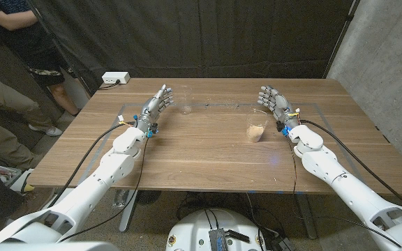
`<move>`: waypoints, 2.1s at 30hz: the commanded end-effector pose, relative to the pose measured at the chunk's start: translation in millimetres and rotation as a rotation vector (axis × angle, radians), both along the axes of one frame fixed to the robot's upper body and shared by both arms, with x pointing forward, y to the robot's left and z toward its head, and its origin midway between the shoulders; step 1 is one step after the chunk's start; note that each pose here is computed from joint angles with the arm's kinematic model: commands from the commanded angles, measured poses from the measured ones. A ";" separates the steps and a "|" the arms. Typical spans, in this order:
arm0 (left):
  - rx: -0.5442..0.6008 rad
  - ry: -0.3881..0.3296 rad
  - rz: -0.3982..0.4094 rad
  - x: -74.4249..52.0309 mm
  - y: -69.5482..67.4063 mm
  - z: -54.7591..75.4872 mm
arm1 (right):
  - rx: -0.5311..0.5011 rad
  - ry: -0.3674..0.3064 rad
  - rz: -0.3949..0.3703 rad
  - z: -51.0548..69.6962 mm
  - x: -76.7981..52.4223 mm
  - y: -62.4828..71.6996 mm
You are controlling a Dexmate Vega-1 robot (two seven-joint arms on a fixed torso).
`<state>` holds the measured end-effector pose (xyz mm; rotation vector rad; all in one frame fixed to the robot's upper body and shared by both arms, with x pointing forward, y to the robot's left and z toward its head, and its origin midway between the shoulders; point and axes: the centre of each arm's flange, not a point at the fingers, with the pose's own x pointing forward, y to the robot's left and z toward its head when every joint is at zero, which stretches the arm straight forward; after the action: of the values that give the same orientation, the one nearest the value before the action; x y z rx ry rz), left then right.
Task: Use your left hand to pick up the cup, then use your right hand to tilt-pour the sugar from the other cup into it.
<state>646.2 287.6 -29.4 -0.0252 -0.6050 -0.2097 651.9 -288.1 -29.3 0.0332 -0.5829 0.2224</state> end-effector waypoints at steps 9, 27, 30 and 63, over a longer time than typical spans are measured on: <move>0.042 -0.029 0.003 -7.9 1.0 1.1 | -0.080 -0.005 0.030 -3.3 0.0 -6.1; 0.049 -0.034 0.050 -18.6 8.4 0.3 | -0.176 -0.018 0.086 12.2 -0.7 -35.5; 0.043 -0.035 0.061 -19.0 11.0 -0.6 | -0.209 -0.012 0.116 13.6 -1.4 -38.6; 0.091 -0.062 0.092 -36.3 20.2 4.7 | -0.273 0.016 -0.095 -17.8 -27.2 -105.2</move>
<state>616.7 306.4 -26.9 0.0755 -0.6543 -0.1584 635.8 -365.6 -24.2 -0.2408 -0.5447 0.3044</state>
